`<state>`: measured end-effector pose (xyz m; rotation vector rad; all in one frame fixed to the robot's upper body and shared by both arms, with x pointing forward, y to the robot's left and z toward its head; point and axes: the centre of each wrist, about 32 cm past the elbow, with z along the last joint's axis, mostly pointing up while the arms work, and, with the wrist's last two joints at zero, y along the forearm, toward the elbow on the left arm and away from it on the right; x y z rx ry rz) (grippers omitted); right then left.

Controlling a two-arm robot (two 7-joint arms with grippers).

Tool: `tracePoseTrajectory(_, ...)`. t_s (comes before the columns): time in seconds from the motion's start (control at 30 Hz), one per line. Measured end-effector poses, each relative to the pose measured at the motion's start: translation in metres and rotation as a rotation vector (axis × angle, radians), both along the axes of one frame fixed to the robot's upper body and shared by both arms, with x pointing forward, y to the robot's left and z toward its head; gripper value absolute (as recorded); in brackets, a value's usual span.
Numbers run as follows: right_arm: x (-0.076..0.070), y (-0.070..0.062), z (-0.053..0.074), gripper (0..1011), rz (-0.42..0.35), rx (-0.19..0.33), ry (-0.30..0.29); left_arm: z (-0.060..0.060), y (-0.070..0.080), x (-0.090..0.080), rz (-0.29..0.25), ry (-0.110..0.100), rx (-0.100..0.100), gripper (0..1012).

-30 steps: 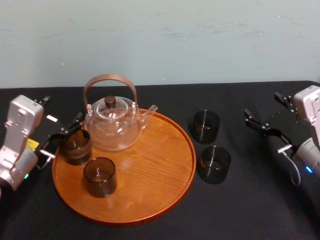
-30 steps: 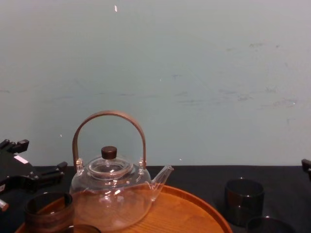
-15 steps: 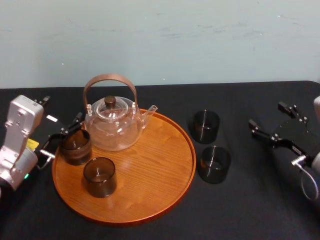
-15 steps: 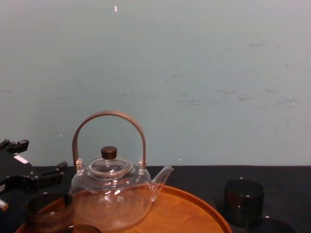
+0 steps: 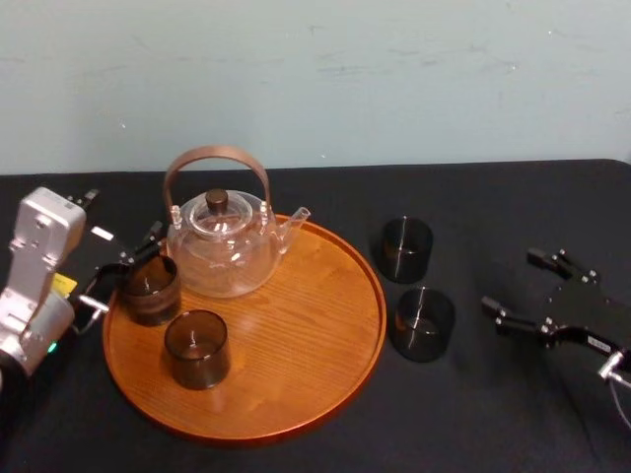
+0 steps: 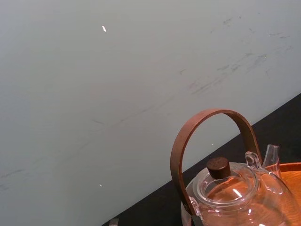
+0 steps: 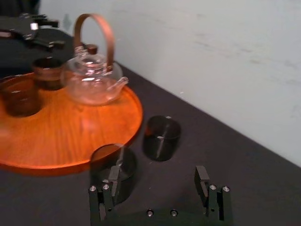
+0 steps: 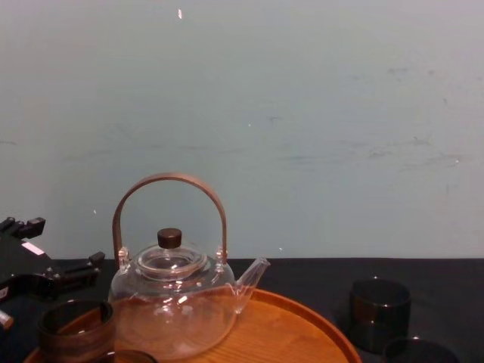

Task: Pick up the glass from the table and place it on the tray.

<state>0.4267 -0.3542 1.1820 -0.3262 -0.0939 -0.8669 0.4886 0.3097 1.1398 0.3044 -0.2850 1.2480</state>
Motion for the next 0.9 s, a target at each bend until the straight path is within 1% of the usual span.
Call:
tracePoseTrajectory(0.23, -0.004, -0.003, -0.001, 1002, 0.072, -0.020, 0.042, 0.000, 0.000, 0.000, 0.000, 0.000, 0.000, 1001)
tracePoseTrajectory(0.43, -0.005, -0.001, -0.002, 1002, 0.124, -0.031, 0.067, 0.000, 0.000, 0.000, 0.000, 0.000, 0.000, 1001)
tracePoseTrajectory(0.67, -0.004, 0.003, -0.006, 1002, 0.147, -0.030, 0.085, 0.000, 0.000, 0.000, 0.000, 0.000, 0.000, 1001)
tracePoseTrajectory(0.9, 0.002, 0.008, -0.009, 1003, 0.139, -0.016, 0.108, 0.000, 0.000, 0.000, 0.000, 0.000, 0.000, 1002)
